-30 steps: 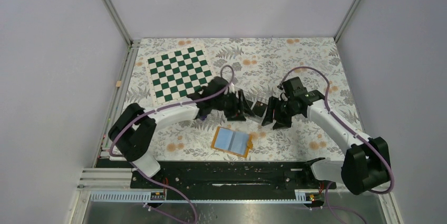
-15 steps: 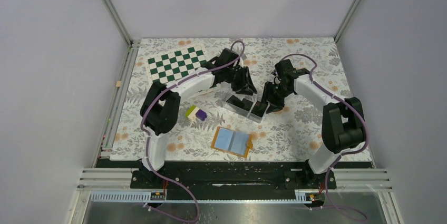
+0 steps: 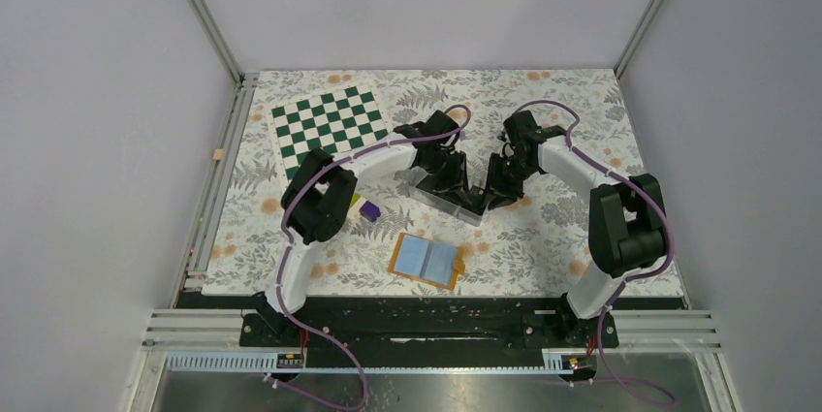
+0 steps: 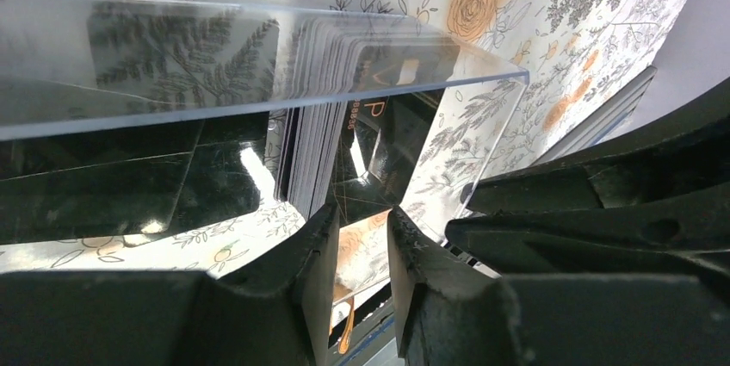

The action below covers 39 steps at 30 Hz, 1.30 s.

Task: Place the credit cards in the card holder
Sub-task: Pick up the credit card from the storage box.

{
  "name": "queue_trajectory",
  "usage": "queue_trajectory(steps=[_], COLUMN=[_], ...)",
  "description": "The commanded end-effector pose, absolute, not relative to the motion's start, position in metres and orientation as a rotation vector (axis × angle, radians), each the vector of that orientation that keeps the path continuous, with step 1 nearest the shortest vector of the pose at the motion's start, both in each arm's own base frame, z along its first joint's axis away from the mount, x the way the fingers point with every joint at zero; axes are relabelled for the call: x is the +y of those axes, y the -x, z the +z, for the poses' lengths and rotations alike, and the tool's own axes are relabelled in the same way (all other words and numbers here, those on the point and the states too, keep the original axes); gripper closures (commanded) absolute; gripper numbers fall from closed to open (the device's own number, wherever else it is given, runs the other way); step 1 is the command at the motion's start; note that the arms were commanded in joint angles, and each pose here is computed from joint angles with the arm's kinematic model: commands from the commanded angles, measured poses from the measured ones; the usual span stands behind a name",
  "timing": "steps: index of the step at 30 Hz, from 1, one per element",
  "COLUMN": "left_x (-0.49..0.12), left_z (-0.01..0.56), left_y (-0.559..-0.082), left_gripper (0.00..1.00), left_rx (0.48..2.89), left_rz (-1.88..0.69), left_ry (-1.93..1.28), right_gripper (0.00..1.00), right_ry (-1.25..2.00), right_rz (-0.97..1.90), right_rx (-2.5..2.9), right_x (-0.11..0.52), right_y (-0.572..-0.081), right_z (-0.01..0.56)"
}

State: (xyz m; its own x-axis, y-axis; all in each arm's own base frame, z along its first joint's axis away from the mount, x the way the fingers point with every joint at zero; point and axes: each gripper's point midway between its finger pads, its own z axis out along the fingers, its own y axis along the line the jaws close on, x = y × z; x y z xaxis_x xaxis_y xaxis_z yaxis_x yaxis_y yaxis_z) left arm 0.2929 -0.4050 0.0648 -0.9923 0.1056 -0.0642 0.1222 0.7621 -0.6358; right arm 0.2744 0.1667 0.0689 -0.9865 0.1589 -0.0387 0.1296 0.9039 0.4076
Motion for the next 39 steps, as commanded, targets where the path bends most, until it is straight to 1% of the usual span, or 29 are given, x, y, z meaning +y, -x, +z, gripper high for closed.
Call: queue_trajectory(steps=[1,5,8,11,13,16,20,24,30,39], left_x=[-0.406,-0.408,-0.408,-0.411,-0.414,-0.420,-0.424,-0.430,-0.434,-0.435], left_z=[0.065,0.061,0.063,0.063,0.062,0.061,0.064,0.070,0.090,0.110], left_y=[-0.308,-0.309,-0.312,-0.313,-0.312,-0.308,-0.306,-0.304,-0.305,-0.303], left_gripper=[0.74,0.81,0.81,0.78,0.79,0.84,0.94,0.98,1.00,1.00], left_rx=[2.886,2.897,2.889,2.887,2.895,2.899,2.895,2.876,2.819,2.763], left_rz=[-1.007,-0.984,-0.948,-0.936,-0.948,-0.965,-0.981,-1.040,-1.042,-1.005], left_ry=[-0.209,-0.222,-0.239,-0.245,-0.256,-0.275,-0.282,-0.287,-0.302,-0.340], right_gripper=[0.70,0.74,0.76,0.76,0.77,0.77,0.78,0.78,0.79,0.79], right_ry=[-0.195,-0.192,-0.186,-0.183,-0.183,-0.183,-0.179,-0.174,-0.173,-0.173], right_rz=[0.613,0.615,0.613,0.617,0.621,0.625,0.634,0.636,0.639,0.646], right_rx=[3.003,3.019,3.023,3.026,3.026,3.026,3.030,3.034,3.038,3.040], right_x=[0.164,0.164,0.163,0.163,0.164,0.164,0.165,0.165,0.165,0.166], right_y=[-0.277,-0.275,-0.274,-0.273,-0.273,-0.274,-0.273,-0.272,-0.270,-0.270], right_z=[0.071,0.066,0.065,0.064,0.064,0.065,0.064,0.063,0.062,0.062])
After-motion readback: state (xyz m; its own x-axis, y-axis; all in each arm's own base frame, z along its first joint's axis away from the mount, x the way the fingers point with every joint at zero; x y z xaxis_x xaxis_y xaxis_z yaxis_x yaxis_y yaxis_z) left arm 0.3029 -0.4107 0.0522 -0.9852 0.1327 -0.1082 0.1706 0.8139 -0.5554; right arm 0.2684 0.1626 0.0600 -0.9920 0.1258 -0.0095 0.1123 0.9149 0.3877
